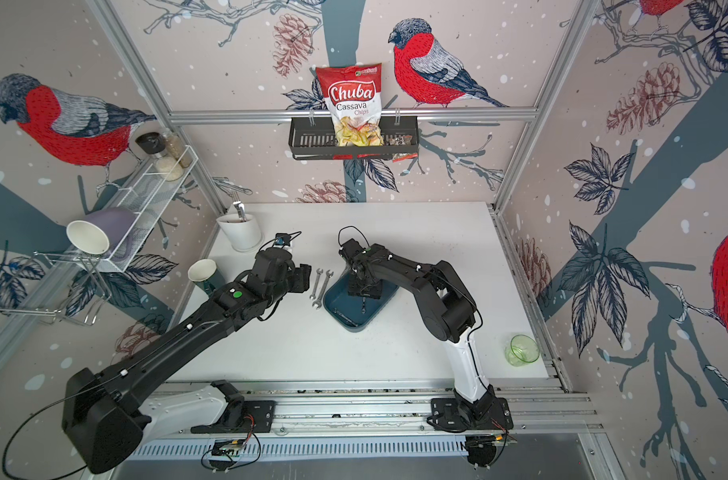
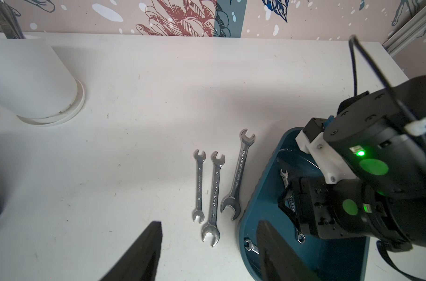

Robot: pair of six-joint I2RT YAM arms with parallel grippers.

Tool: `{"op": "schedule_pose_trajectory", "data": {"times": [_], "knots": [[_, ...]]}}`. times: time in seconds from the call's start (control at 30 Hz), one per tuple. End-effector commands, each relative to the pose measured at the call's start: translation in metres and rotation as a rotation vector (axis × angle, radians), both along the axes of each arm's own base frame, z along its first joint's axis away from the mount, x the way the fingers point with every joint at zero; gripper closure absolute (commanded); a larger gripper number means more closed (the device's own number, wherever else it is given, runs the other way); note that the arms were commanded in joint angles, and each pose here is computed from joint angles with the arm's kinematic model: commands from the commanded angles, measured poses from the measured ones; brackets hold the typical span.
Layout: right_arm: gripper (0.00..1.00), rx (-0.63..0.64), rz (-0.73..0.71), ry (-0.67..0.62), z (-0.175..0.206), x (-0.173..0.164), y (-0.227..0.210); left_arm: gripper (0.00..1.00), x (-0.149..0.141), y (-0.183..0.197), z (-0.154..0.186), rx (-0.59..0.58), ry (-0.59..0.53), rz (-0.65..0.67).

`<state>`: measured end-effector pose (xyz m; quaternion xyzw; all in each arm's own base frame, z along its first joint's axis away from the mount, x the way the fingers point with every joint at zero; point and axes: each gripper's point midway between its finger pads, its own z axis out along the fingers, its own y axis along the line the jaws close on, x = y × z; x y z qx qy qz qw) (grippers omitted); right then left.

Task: Take out the wrench from the storage box
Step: Pick up the wrench from the storage box.

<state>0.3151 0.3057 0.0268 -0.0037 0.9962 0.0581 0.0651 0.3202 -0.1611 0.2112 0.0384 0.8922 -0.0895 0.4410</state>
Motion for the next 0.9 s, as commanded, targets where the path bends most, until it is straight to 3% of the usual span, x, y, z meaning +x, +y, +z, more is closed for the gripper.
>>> {"op": "schedule_pose_trajectory", "data": {"times": [0.0,0.3,0.53,0.7,0.87], "knots": [[0.47,-0.043,-0.013,0.020,-0.002,-0.005,-0.008,0.33,0.000,-0.003,0.004,-0.020,-0.014,-0.015],[0.63,-0.060,0.009,0.068,-0.018,-0.013,-0.009,0.33,0.000,-0.005,0.005,-0.022,-0.017,-0.024],[0.80,-0.054,0.034,0.096,-0.028,-0.016,-0.007,0.33,0.000,-0.005,0.008,-0.025,-0.023,-0.028],[0.92,-0.045,0.033,0.067,-0.020,-0.010,-0.006,0.32,0.000,-0.006,0.007,-0.024,-0.021,-0.032],[0.97,-0.038,0.039,0.020,-0.003,0.000,-0.004,0.32,0.000,-0.006,0.008,-0.024,-0.019,-0.033]]}}
